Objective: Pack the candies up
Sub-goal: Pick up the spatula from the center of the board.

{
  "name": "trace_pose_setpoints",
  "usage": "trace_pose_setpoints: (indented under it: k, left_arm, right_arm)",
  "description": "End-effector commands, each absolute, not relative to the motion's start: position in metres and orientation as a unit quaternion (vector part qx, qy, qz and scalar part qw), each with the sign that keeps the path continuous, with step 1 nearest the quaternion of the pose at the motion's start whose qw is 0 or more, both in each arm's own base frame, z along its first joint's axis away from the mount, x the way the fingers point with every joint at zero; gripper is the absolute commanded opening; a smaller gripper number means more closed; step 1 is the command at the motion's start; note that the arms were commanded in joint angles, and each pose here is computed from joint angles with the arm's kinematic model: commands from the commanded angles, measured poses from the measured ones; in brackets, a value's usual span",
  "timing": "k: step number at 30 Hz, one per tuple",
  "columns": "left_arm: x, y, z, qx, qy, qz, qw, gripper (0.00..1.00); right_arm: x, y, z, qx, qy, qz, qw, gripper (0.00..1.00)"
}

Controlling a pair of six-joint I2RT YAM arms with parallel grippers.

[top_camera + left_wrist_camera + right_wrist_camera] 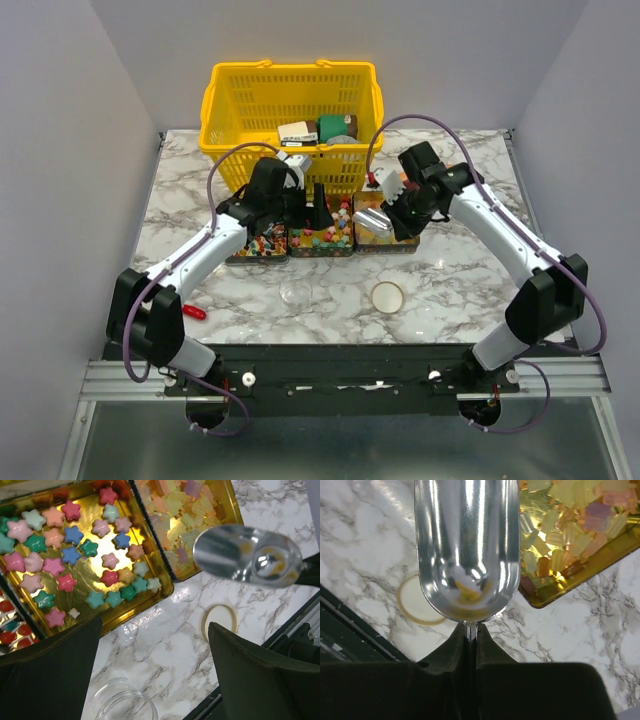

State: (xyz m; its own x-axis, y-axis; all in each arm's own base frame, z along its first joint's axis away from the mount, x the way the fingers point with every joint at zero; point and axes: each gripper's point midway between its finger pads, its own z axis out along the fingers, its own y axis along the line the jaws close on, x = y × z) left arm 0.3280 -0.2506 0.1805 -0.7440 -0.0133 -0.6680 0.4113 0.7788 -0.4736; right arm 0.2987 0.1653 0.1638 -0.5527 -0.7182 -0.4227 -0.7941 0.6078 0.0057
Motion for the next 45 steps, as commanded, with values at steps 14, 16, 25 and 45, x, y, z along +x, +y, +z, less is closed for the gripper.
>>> trace_pose_setpoints:
  k: [14, 16, 25, 45]
  left_arm:
    - [0.307, -0.314, 0.201, 0.231, 0.826, -0.403, 0.319, 0.92]
    - [0.302, -0.315, 0.196, 0.234, 0.828, -0.402, 0.314, 0.87]
    - [0.292, -0.316, 0.161, 0.239, 0.849, -0.383, 0.274, 0.72]
    - [0.282, -0.333, 0.141, 0.253, 0.851, -0.392, 0.24, 0.68]
  right_arm:
    - [0.245, 0.212, 0.225, -0.431, 0.823, 0.217, 0.301, 0.01]
    - [0.248, 0.211, 0.232, -0.427, 0.822, 0.211, 0.312, 0.01]
    - [0.249, 0.203, 0.267, -0.412, 0.813, 0.197, 0.361, 0.01]
    - [0.256, 0.196, 0.264, -0.379, 0.829, 0.177, 0.371, 0.01]
